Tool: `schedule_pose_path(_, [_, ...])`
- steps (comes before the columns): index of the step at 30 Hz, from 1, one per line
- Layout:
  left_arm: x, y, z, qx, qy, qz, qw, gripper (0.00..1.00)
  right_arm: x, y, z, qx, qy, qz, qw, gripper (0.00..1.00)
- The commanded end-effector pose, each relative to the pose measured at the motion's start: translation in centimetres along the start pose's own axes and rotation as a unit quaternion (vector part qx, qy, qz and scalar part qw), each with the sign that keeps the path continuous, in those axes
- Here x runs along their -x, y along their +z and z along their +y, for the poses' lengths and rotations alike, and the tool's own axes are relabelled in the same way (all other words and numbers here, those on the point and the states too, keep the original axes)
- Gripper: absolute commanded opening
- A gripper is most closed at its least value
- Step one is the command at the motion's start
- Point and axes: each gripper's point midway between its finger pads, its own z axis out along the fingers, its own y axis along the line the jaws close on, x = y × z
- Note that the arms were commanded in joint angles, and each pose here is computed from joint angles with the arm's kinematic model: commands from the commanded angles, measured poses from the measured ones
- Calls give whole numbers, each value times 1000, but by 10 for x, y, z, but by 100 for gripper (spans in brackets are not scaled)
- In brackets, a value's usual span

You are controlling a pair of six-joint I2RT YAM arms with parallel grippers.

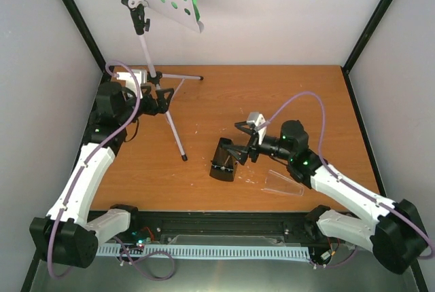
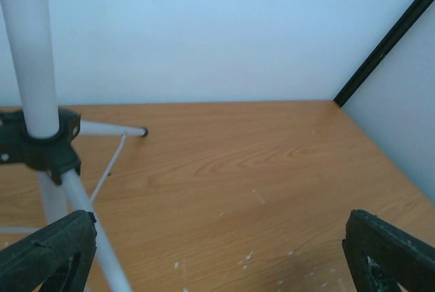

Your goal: Pack up the instrument practice props

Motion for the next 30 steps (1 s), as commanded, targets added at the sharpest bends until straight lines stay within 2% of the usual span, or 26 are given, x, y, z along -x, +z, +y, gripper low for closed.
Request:
schedule_pose_path(1, [-17,7,23,40,53,2,998,99,1,17,17,58,-71,-6,996,100])
schedule_pose_path(8, [-56,25,37,36,48,38,997,99,-40,50,17,68,-89,51,992,100])
schedule_pose_path(16, [-56,27,45,56,61,41,996,99,-77,56,-13,-8,-103,69,992,100])
schedule_pose_path(30, [-56,26,47,62,69,40,995,100,-95,54,-20,-24,-94,75,992,93])
